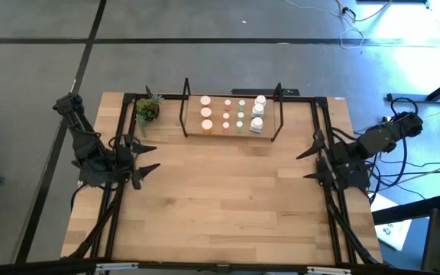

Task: Pick and place medicine bottles onto shelf by color
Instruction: Return to Home Position

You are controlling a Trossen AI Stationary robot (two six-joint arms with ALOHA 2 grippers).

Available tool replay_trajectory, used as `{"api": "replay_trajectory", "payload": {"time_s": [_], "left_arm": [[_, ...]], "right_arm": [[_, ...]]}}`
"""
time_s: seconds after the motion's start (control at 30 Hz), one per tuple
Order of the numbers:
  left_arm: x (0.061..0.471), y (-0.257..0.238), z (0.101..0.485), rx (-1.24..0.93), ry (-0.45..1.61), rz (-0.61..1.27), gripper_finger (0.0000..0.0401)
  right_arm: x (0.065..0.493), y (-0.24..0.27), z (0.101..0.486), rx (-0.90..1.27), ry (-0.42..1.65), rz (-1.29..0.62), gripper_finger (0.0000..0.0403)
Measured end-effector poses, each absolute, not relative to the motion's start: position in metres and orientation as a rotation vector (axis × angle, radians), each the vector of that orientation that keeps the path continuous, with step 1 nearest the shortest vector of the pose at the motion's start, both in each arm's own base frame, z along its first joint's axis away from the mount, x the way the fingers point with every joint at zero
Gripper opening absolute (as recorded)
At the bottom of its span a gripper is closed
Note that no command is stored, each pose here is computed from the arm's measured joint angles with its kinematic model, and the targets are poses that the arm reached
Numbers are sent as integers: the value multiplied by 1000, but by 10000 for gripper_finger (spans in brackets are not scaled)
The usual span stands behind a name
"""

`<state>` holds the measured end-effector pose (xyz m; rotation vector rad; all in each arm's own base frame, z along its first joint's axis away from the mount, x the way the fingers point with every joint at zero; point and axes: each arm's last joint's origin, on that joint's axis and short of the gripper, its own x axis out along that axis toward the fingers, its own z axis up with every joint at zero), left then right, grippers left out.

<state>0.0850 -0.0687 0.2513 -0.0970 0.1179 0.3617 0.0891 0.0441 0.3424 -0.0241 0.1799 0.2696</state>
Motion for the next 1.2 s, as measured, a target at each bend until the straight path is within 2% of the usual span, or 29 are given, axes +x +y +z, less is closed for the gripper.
{"api": "replay_trajectory", "payload": {"time_s": [0.4,0.57,0.7,1.2], "left_arm": [[83,-64,250,34,-75,45,289],[82,-54,233,12,-127,48,289],[81,-48,223,-11,-182,18,289],[89,-40,186,-39,-172,31,289]], "right_arm": [[47,19,306,66,12,292,281],[33,12,289,98,-52,302,281],[37,14,278,89,-17,302,281],[39,16,275,78,-32,320,281]]}}
